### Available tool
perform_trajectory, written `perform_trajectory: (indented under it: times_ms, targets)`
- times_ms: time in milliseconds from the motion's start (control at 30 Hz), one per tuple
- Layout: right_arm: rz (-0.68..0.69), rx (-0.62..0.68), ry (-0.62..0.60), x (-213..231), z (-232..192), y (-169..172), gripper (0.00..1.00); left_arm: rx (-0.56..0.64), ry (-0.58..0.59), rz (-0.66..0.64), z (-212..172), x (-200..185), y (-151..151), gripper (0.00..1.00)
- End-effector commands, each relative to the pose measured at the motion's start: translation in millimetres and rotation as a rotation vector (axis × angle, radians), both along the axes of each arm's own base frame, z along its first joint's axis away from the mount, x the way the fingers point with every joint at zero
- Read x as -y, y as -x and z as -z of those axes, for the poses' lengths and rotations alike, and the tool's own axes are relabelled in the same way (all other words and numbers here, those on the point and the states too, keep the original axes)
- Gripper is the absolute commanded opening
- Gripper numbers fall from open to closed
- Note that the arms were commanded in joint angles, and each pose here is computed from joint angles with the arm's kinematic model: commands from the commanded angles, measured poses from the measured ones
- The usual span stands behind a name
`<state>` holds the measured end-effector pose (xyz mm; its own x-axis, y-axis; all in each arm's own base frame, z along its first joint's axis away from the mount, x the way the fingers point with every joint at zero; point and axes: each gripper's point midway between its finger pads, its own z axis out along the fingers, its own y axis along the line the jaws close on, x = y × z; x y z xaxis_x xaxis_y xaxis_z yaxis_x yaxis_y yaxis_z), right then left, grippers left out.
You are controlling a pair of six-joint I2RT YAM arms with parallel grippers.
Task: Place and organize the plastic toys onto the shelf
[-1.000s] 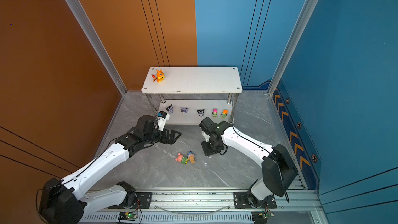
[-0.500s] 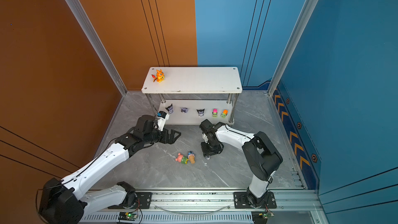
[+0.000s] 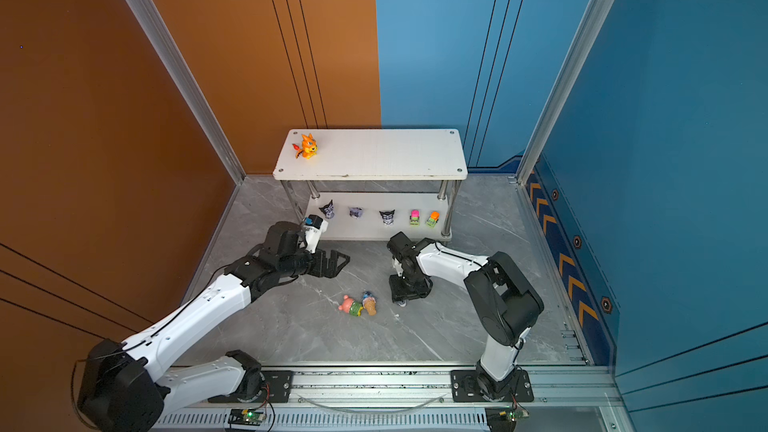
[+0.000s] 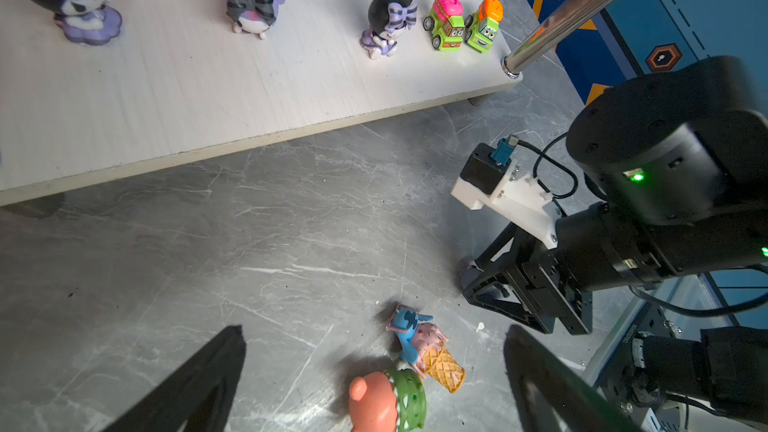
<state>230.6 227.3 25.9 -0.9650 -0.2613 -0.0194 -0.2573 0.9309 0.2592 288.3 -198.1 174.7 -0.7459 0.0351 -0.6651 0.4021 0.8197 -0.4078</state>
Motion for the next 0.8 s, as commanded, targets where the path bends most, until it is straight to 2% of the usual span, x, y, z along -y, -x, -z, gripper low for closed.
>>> perform_trajectory:
  times_ms: [0,200,300,433,633,767]
  targets:
    - [0.000,0.089,0.005,1.3,-11.6,-9.0,0.58,-0.015,0.012,0.003,3.2,-0.6,0.2,0.99]
    - [-0.055,0.218,0.024,-6.2,-32.0,-5.6,0.63,-0.020,0.013,0.002,4.2,-0.4,-0.2,0.99]
    - [-0.086,0.317,0.057,-7.7,-33.6,-1.1,0.64,-0.021,0.016,0.005,4.1,0.7,-0.3,0.99]
    - [-0.140,0.461,0.036,-14.8,-30.1,7.7,0.67,-0.023,0.021,0.008,5.1,2.1,-0.7,0.99]
    - [-0.105,0.612,-0.008,-7.1,-31.6,1.6,0.71,-0.026,0.027,0.015,4.0,4.6,-1.2,0.99]
    - [-0.088,0.637,0.026,1.9,-29.4,-3.5,0.71,-0.024,0.026,0.013,3.1,4.3,-0.6,0.99]
